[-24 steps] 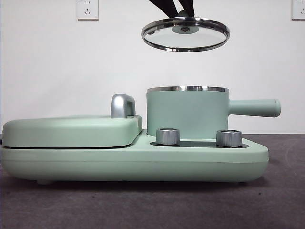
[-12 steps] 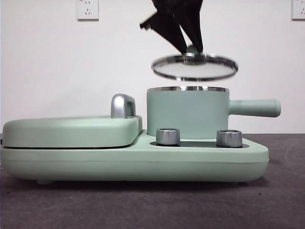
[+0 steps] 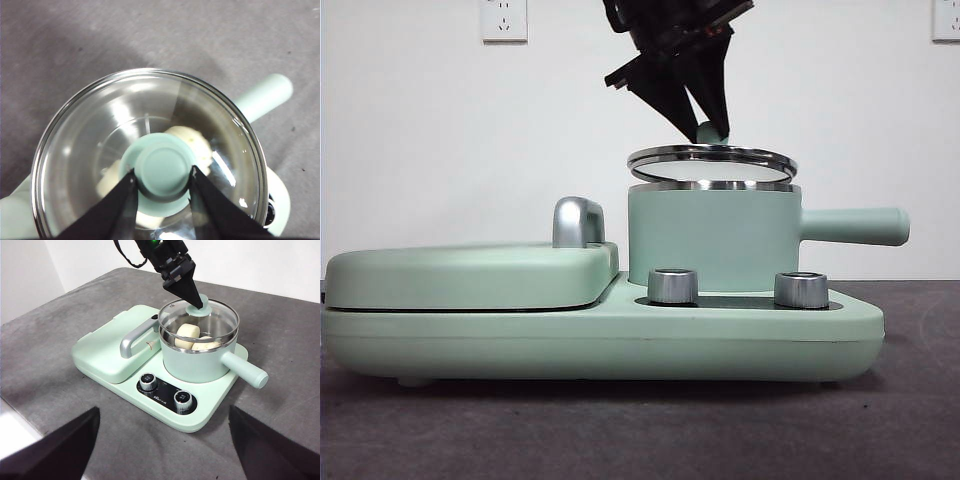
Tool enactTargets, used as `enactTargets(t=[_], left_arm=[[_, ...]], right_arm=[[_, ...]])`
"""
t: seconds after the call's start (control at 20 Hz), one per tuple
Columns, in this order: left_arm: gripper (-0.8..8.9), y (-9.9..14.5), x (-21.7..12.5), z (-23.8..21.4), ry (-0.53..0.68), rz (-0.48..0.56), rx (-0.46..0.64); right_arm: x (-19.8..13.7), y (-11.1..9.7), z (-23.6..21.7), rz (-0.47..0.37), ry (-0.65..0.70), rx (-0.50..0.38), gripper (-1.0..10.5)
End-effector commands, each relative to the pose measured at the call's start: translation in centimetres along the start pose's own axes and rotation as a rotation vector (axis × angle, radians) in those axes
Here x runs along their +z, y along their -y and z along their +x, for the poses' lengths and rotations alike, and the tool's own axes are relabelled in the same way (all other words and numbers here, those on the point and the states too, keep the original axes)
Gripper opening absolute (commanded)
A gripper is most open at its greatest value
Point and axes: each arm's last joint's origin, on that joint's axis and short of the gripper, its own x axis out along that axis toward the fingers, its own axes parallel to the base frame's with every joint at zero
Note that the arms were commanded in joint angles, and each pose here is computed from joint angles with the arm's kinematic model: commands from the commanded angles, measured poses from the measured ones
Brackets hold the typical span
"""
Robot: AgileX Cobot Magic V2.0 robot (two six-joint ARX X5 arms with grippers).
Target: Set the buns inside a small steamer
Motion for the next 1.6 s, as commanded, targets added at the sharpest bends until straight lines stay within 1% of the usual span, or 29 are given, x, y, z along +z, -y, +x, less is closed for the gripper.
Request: enactTargets(t=[0.05,0.3,0.5,0.8,1.0,1.15,1.3,1.35,1.5,1.6], left_arm=[[0.07,0.1,0.5,0.0,0.032,-0.001,-0.001],[0.07,0.1,0.4,0.4,0.022,-0.005,-0.038],[0.07,0.0,0.3,1.4,-0.002,-0.008,-0.042],[0.07,0.0,0.2,1.6,-0.007,-0.005,-0.042],[0.07,0.0,-0.3,2.4,-0.05,0.01,-0.048],[0.07,0.1,-0.8,3.2,-0.081,0.055,-0.056],[0.17,0.0,-1.2,3.8,-0.108,0.052,-0.06],[0.57,0.0,-1.2,3.8,-0.107,0.046,-0.059],[2.91,0.1,-1.0,3.4,-0.092,0.037,-0.057],[4.09,0.0,-0.8,2.4,-0.071,0.006,-0.05]], right_arm=[[0.2,0.0,-0.2,0.007,0.015,0.007,4.1],[0.2,0.0,-0.2,0.007,0.016,-0.001,4.1],[0.2,0.0,-0.2,0.007,0.016,-0.001,4.1],[0.2,0.0,-0.2,0.01,0.016,-0.001,4.1],[0.2,0.0,-0.2,0.01,0.016,-0.001,4.1],[0.2,0.0,-0.2,0.01,0.016,-0.001,4.1],[0.2,0.0,-0.2,0.01,0.016,-0.001,4.1],[0.2,0.0,-0.2,0.01,0.016,-0.001,4.1],[0.2,0.0,-0.2,0.01,0.016,-0.001,4.1],[0.2,0.0,-0.2,0.01,0.016,-0.001,4.1]])
